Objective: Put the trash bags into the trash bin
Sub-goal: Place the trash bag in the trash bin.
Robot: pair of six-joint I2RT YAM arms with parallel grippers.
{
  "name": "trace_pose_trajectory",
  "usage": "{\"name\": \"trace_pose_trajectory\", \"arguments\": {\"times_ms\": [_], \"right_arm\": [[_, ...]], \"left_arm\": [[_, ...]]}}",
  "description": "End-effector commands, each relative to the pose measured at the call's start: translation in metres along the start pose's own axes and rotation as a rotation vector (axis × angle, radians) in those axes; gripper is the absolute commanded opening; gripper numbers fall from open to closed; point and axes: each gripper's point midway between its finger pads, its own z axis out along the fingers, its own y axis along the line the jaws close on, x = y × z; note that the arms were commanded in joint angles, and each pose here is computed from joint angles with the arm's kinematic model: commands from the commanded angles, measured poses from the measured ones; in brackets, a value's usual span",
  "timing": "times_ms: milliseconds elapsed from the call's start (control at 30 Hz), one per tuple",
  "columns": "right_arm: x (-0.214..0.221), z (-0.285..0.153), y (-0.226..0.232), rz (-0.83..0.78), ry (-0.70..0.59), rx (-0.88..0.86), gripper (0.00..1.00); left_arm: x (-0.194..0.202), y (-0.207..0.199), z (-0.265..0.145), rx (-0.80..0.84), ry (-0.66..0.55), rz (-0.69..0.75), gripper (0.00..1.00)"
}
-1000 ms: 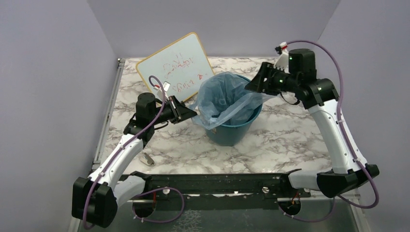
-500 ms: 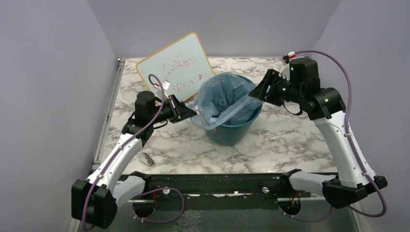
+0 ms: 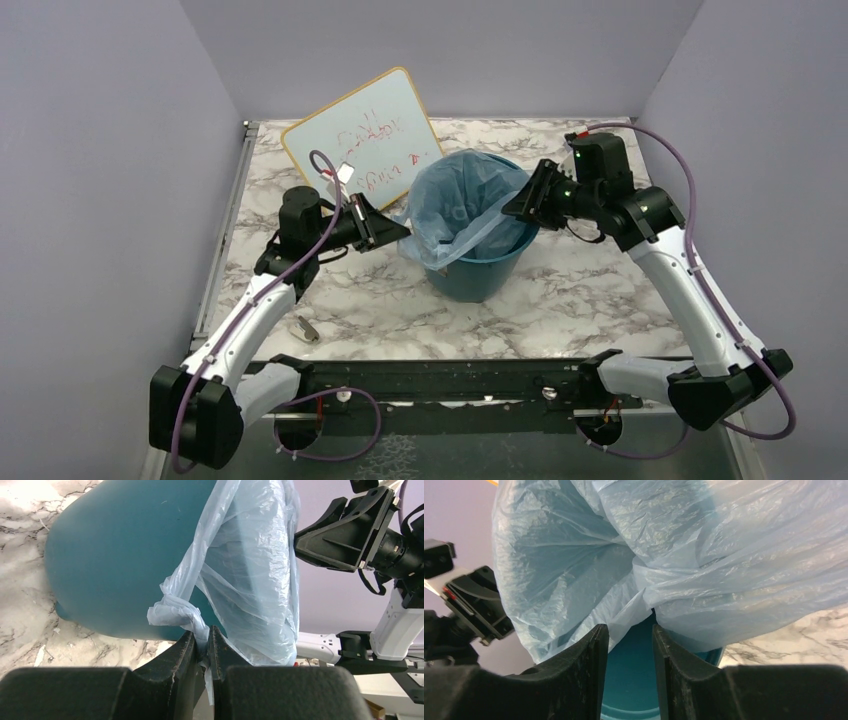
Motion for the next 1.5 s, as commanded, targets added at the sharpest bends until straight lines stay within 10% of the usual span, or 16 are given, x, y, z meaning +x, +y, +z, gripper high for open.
{"name": "trace_pose_trajectory", "arguments": {"times_ms": [0,200,367,1067,1467], "right_arm": [[-0.013,0.002,0.01,0.037,-0.078,-0.04,0.38],[-0.01,0.011,0.017,0.054,-0.043,-0.075,0.41],[-0.012,0.006,0.016,0.062,-0.07,-0.076,0.01],[0.082,-0.061,-0.015,-0.092,0.286,-0.054,0.01],[0.093,-0.037,-0.062,-0.135,0.24,0.073,0.02]], "left_arm": [[-0.006,-0.012,0.0,0.027,0.008,0.05,0.15],[-0.005,-0.01,0.0,0.015,0.017,0.051,0.15],[-0.005,-0.008,0.001,0.002,0.021,0.056,0.15],[-0.004,0.002,0.002,-0.037,0.027,0.07,0.14],[-0.004,0.018,-0.004,-0.142,0.048,0.122,0.12]]}}
